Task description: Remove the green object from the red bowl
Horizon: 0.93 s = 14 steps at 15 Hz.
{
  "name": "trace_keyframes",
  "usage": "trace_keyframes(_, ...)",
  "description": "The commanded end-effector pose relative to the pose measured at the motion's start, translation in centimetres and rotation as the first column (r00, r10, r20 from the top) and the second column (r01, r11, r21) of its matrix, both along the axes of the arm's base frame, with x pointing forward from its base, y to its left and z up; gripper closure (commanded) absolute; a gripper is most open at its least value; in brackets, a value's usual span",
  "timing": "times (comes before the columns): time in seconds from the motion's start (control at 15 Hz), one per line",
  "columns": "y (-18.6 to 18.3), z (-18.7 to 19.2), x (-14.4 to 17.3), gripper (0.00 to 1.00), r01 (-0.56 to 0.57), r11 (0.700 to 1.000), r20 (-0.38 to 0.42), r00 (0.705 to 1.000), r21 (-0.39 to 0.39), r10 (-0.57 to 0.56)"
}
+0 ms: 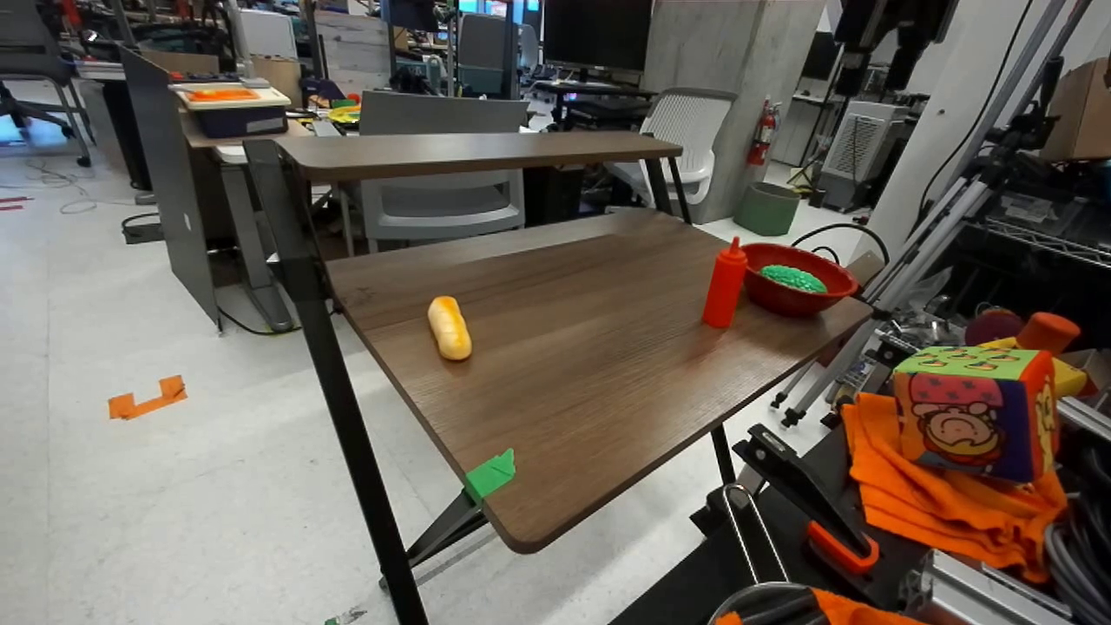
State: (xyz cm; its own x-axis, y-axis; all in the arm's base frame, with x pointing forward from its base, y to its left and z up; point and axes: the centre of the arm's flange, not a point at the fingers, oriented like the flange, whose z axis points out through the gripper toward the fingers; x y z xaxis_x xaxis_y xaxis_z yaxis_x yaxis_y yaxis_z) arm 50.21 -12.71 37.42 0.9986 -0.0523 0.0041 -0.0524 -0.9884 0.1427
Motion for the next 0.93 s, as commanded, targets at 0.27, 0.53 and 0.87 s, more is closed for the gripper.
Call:
trace_keyframes(0.27,-2.8,-9.2,4.8,0.00,-0.225,0.973,-0.047,0.973,0.055,0.228)
trace_keyframes(0.53,-3.1,-13.7,6.1,0.00,-0.346,0.937,-0.099,0.932,0.047,0.349)
trace_keyframes(0.87,-3.6,-17.7,7.8,0.00,-0.423,0.906,-0.159,0.892,0.036,0.423)
